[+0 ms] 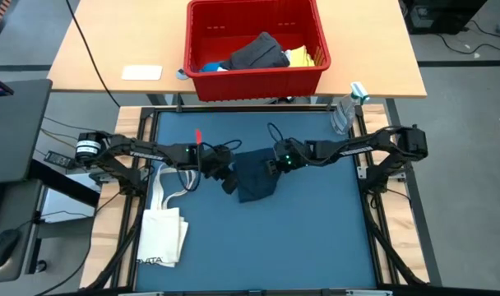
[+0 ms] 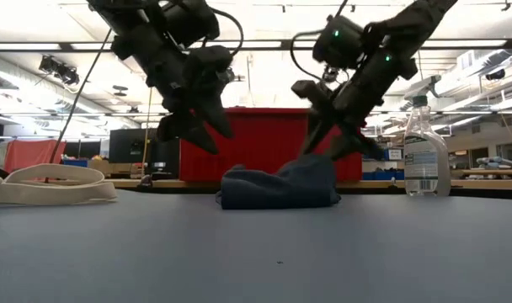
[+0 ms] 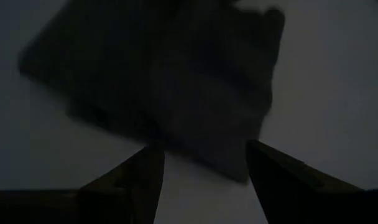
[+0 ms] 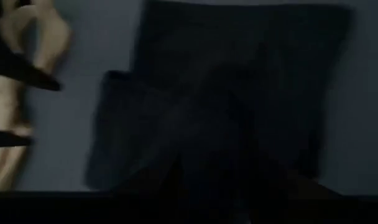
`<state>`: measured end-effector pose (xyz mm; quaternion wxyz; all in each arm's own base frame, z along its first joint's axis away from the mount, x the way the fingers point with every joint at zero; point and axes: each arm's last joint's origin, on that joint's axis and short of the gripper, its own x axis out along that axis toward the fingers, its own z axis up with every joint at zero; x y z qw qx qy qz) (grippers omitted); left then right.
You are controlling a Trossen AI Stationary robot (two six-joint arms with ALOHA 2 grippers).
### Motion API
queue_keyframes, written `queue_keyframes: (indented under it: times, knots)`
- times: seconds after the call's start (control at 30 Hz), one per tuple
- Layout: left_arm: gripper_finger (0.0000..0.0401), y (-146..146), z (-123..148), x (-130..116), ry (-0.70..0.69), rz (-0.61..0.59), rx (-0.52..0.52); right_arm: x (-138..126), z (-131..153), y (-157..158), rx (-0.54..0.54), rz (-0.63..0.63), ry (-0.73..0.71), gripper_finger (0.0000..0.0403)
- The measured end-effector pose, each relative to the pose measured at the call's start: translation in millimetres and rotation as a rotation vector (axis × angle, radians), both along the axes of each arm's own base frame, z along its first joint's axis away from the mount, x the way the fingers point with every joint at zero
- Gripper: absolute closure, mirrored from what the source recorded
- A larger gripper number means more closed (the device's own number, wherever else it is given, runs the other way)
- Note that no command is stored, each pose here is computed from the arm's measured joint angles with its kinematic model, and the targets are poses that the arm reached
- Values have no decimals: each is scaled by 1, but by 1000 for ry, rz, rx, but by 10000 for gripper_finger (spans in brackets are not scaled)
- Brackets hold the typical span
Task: Fold Laundry from Bin
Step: Fold the dark blue shorts
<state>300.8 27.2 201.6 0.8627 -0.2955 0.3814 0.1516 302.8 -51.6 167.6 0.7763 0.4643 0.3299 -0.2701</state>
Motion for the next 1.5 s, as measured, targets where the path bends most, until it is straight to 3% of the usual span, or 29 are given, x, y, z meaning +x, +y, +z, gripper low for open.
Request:
queue_keyframes:
  times: [0.27, 0.53, 0.67, 0.73, 0.8, 0.97, 1.2, 1.5]
  knots:
    - [172, 15, -22, 16, -11, 20, 26, 5, -9, -10, 37, 39, -26, 239]
    - [173, 14, -48, 26, 22, -15, -18, 23, -37, -9, 121, 132, -82, 240]
    - [200, 14, -49, 26, 28, -13, -24, 24, -44, -9, 146, 141, -66, 289]
    - [224, 14, -48, 26, 23, -14, -25, 24, -44, -9, 130, 167, -67, 350]
    - [250, 14, -45, 25, 17, -27, -43, 23, -36, -8, 115, 197, -89, 382]
    - [305, 12, -35, 23, -16, -33, -46, 16, -8, -6, 63, 185, -138, 385]
    - [370, 16, -9, 16, -99, -83, 11, -1, 17, 0, -57, 147, -86, 385]
    - [383, 26, -7, 14, -110, -87, 15, -1, 19, 25, -186, 169, -41, 385]
